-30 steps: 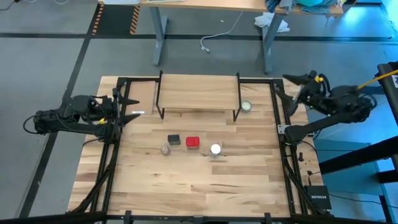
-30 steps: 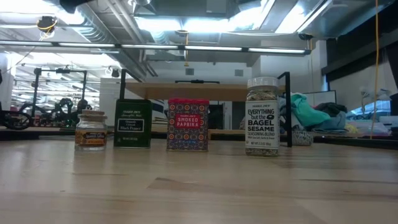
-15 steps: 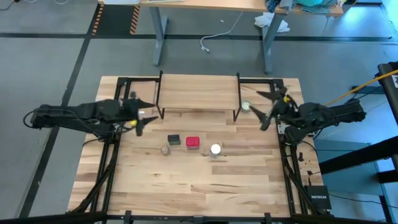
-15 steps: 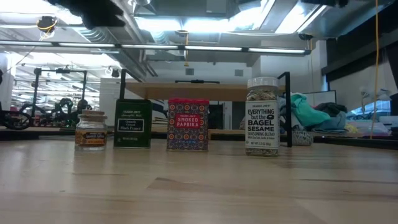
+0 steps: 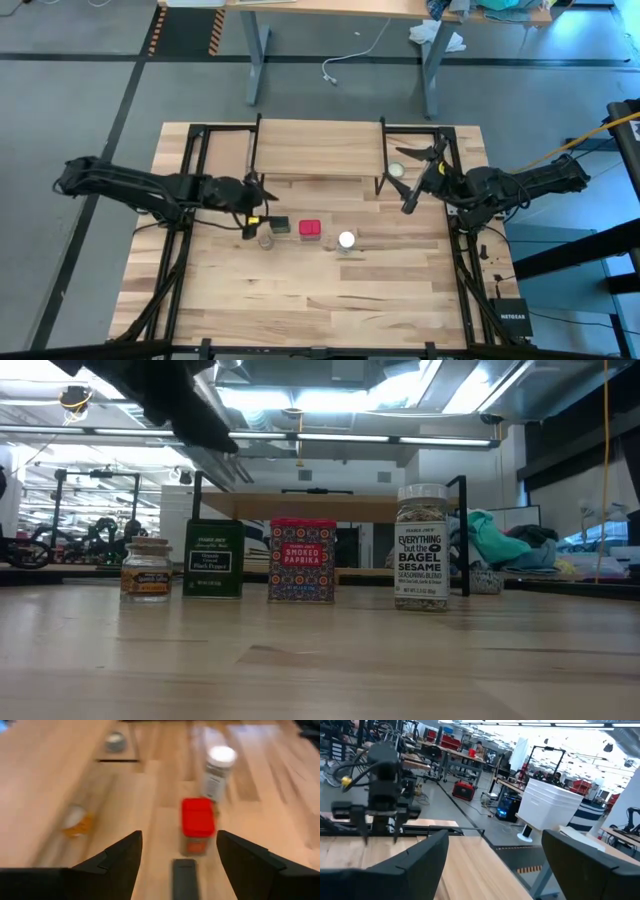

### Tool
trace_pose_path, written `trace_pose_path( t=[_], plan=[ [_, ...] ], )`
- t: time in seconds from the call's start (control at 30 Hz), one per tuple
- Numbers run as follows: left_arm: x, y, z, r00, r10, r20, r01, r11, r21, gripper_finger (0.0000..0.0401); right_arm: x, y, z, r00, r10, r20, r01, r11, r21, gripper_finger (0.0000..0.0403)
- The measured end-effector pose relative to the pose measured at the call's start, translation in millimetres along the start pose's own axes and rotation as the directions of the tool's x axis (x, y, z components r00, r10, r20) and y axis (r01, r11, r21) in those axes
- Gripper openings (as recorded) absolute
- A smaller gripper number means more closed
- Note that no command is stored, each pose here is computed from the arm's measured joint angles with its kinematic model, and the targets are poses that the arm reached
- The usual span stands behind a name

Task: Shelf spices
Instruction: Put the black seasoning can on the shelf

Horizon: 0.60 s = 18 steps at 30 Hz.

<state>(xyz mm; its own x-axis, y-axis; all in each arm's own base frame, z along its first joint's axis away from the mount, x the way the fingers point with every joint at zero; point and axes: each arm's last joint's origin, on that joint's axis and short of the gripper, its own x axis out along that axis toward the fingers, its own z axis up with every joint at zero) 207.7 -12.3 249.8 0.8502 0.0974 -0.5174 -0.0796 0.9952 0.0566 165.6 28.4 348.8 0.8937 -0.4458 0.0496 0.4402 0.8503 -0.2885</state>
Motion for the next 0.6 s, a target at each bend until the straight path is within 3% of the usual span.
trace_pose_path(
  t=[0.2,0.33,0.6],
  plan=[
    [14,-7,-10,0.986,-0.103,-0.134,0.104,0.995,-0.001,0.0248,0,0,0,1.0,-0.001,0.002,0.001,1.0,0.004,0.0326],
    [25,-9,-19,0.953,-0.091,-0.288,0.086,0.996,-0.03,0.0248,0,0,1,1.0,-0.004,0.009,0.004,1.0,0.011,0.0326],
    [50,-10,-25,0.923,-0.021,-0.385,0.026,1.0,0.006,0.0254,0,0,1,1.0,-0.005,0.008,0.005,1.0,0.01,0.0326]
  ],
)
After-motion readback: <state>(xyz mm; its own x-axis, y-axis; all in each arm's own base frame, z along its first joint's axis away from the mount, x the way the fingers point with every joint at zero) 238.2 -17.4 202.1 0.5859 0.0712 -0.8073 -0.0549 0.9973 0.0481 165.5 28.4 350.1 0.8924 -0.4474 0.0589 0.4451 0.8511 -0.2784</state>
